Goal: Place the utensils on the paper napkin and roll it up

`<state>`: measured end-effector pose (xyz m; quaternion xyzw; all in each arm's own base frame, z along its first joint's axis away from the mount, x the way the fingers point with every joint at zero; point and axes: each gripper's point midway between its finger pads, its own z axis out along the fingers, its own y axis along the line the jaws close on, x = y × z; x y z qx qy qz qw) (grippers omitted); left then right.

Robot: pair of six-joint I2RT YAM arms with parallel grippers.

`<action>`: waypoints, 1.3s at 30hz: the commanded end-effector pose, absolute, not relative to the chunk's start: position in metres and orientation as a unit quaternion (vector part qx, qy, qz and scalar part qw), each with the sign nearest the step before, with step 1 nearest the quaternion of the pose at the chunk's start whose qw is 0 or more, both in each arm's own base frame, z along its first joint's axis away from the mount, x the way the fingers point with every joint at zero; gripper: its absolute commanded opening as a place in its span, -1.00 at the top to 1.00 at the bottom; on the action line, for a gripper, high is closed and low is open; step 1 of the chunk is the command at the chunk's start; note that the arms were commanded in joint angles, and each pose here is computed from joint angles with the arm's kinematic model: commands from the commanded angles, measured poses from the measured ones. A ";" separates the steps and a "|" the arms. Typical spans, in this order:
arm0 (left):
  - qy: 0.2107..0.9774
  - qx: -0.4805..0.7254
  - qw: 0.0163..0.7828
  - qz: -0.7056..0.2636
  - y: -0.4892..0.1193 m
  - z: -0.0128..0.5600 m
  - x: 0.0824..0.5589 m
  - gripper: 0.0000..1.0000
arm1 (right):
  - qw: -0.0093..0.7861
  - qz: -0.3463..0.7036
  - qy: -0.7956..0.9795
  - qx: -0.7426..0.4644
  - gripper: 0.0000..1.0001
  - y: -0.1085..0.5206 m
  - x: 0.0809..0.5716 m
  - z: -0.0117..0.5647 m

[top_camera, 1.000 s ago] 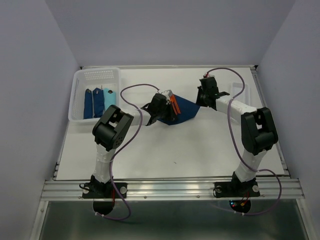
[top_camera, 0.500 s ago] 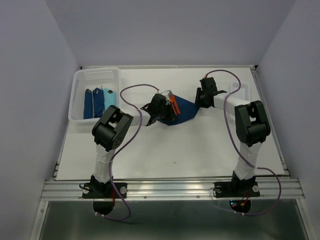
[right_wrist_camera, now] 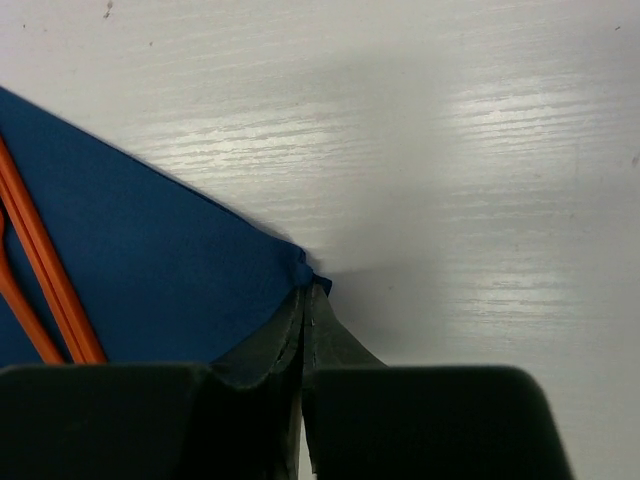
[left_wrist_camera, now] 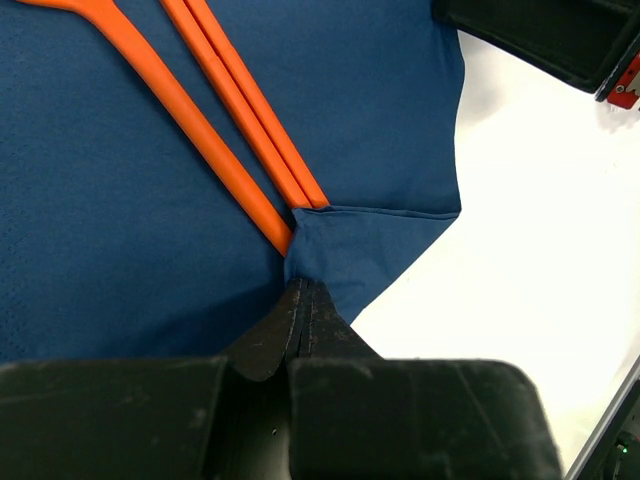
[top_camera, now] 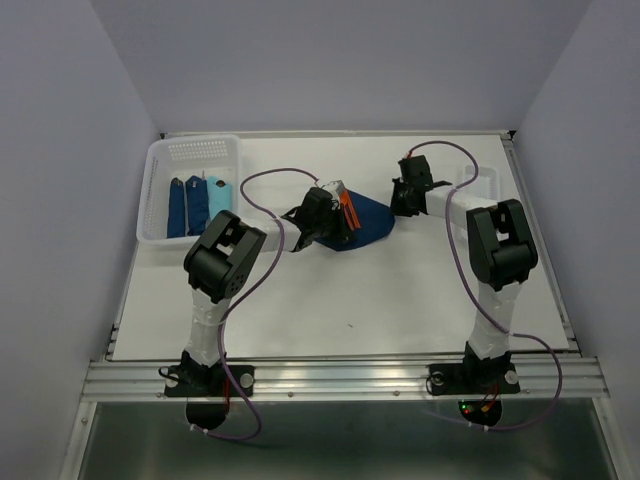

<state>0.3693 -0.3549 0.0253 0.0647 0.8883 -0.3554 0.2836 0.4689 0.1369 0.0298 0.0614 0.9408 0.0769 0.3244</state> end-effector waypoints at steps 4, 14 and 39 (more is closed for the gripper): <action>0.910 0.084 0.259 -0.314 -0.334 0.012 0.353 1.00 | 0.344 0.099 0.933 0.047 0.99 0.142 0.465 0.057; 0.913 0.091 0.254 -0.306 -0.330 0.010 0.350 1.00 | 0.352 0.154 0.923 0.028 0.99 0.168 0.437 0.089; 0.917 0.090 0.242 -0.304 -0.329 0.000 0.346 1.00 | 0.349 0.251 0.902 -0.037 0.99 0.274 0.430 0.119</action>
